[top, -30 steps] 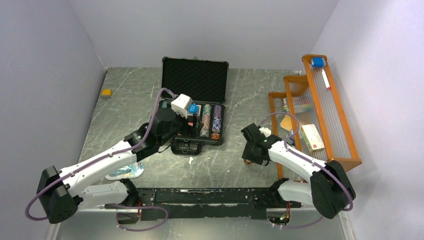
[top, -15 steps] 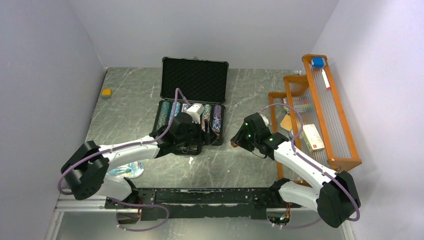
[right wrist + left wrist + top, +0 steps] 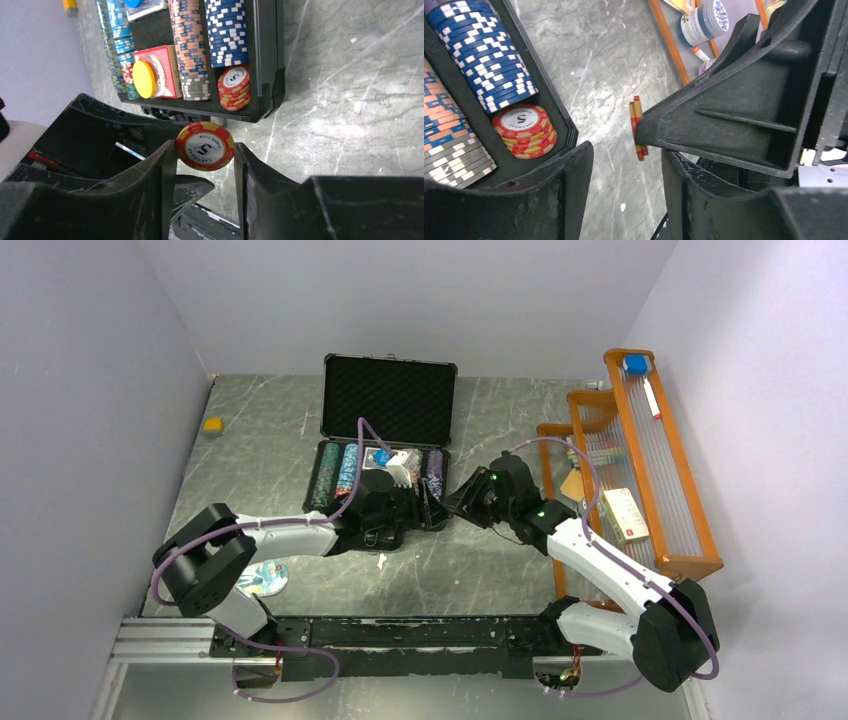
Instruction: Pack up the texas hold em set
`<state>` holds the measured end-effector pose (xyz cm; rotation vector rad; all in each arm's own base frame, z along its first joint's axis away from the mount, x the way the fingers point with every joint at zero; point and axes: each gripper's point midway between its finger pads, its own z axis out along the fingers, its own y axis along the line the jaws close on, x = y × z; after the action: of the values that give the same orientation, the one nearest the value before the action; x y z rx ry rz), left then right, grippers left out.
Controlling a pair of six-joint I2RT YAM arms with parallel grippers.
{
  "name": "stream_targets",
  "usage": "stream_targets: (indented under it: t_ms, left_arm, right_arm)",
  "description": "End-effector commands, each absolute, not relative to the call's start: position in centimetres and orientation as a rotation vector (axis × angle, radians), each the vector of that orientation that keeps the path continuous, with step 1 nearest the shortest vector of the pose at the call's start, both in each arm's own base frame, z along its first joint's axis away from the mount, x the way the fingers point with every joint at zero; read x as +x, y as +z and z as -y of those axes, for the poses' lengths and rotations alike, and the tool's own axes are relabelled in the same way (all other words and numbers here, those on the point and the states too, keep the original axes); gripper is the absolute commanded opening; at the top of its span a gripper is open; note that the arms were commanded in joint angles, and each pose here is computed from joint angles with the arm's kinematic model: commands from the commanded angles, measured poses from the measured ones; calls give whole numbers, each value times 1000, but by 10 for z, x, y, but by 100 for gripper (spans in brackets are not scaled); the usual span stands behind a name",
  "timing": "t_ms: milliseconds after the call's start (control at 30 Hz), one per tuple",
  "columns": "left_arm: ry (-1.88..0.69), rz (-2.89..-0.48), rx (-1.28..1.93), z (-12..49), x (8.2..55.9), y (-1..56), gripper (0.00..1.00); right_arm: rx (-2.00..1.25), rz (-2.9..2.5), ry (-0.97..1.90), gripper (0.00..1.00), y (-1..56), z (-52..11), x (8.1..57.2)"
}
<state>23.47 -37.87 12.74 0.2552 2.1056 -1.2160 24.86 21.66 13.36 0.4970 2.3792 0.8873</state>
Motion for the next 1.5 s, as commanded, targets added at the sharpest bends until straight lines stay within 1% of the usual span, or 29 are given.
stream_targets:
  t_ms: [0,200,367,433,500,567,667,700,733,833,967,1067,1167,1300,1467]
  left_arm:
    - [-1288,-2002,184,387,242,152,54]
    - [-1289,-1966,77,380,249,155,38]
    - [-1281,-1951,64,378,252,156,15]
    - [-1260,-1942,73,376,253,157,8]
    - [-1245,-1931,96,375,253,159,7]
    - [-1224,-1931,139,374,252,159,7]
    - [-1178,-1951,253,374,247,158,7]
    - [-1156,-1968,304,374,244,156,7]
    - [-1131,-1980,357,373,242,155,7]
    - [-1052,-2026,568,369,230,147,7]
    - [-942,-2053,937,364,215,137,7]
    - [-816,-2077,1111,355,217,130,7]
    - [-710,-2062,1243,349,223,128,7]
    - [-672,-2070,1387,350,223,125,7]
    - [-617,-2108,1484,351,229,109,7]
  right_arm:
    - [484,-2338,998,38,152,-230,251]
    - [485,-2350,1023,38,148,-233,248]
    - [481,-2359,1048,39,146,-236,246]
    - [478,-2359,1049,40,145,-236,245]
    - [472,-2351,1051,46,146,-235,247]
    - [456,-2343,1038,56,148,-233,249]
    - [423,-2315,1007,68,155,-221,259]
    - [438,-2299,994,71,157,-212,266]
    - [453,-2285,981,72,158,-203,272]
    - [500,-2247,947,73,160,-179,284]
    - [537,-2247,910,73,149,-161,288]
    - [566,-2265,918,73,135,-154,286]
    - [591,-2280,917,72,123,-147,282]
    - [606,-2300,907,72,110,-139,276]
    - [615,-2310,904,72,103,-134,274]
